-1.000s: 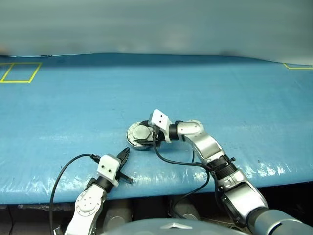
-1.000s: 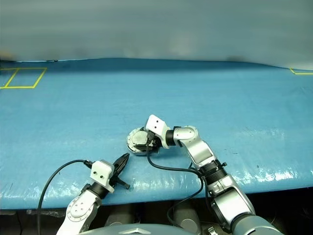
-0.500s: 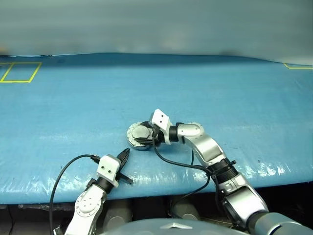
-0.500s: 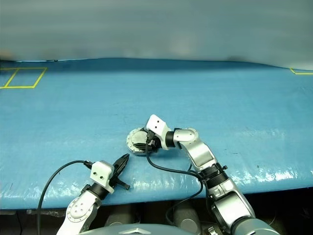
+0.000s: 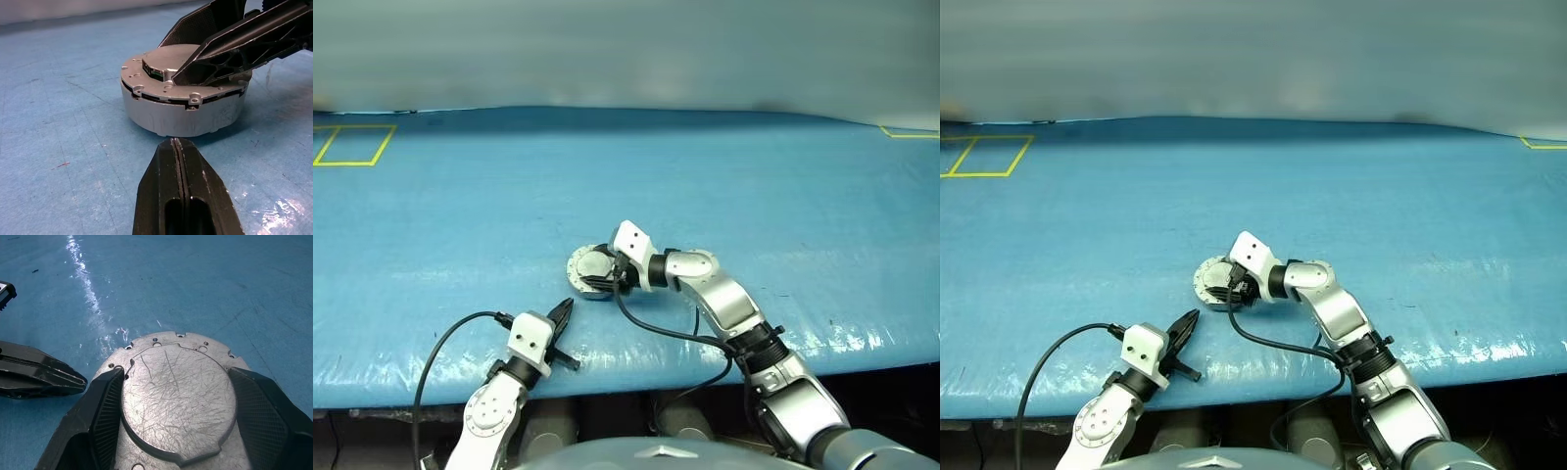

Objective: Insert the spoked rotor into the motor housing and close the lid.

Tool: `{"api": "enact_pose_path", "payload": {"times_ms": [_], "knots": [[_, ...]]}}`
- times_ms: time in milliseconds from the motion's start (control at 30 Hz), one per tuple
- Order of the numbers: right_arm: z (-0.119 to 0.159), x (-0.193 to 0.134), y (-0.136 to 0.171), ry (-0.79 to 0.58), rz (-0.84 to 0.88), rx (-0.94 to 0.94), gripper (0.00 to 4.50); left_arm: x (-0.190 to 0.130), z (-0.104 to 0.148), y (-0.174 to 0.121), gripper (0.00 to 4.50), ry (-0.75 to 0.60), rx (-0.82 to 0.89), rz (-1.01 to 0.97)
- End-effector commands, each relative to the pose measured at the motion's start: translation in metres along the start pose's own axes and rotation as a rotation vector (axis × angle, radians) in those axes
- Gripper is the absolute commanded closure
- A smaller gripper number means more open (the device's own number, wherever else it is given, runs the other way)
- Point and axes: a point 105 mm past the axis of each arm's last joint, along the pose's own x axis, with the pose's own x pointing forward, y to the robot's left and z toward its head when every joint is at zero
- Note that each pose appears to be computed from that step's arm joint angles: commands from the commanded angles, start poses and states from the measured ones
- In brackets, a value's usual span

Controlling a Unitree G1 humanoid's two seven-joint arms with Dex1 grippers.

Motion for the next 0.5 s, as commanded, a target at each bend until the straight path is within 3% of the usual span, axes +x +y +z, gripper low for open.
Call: {"api": "enact_pose_path", "payload": {"times_ms": [33, 500], "knots": [[0.003, 0.003, 0.005, 0.005, 0.002, -0.023, 1.46, 0.001, 0.015, -0.002, 4.50, -0.053, 0.012, -0.002], [-0.008, 0.004, -0.001, 0.070, -0.008, -0.109, 1.46, 0.001, 0.017, 0.002, 4.50, -0.060, 0.025, 0.008]]}}
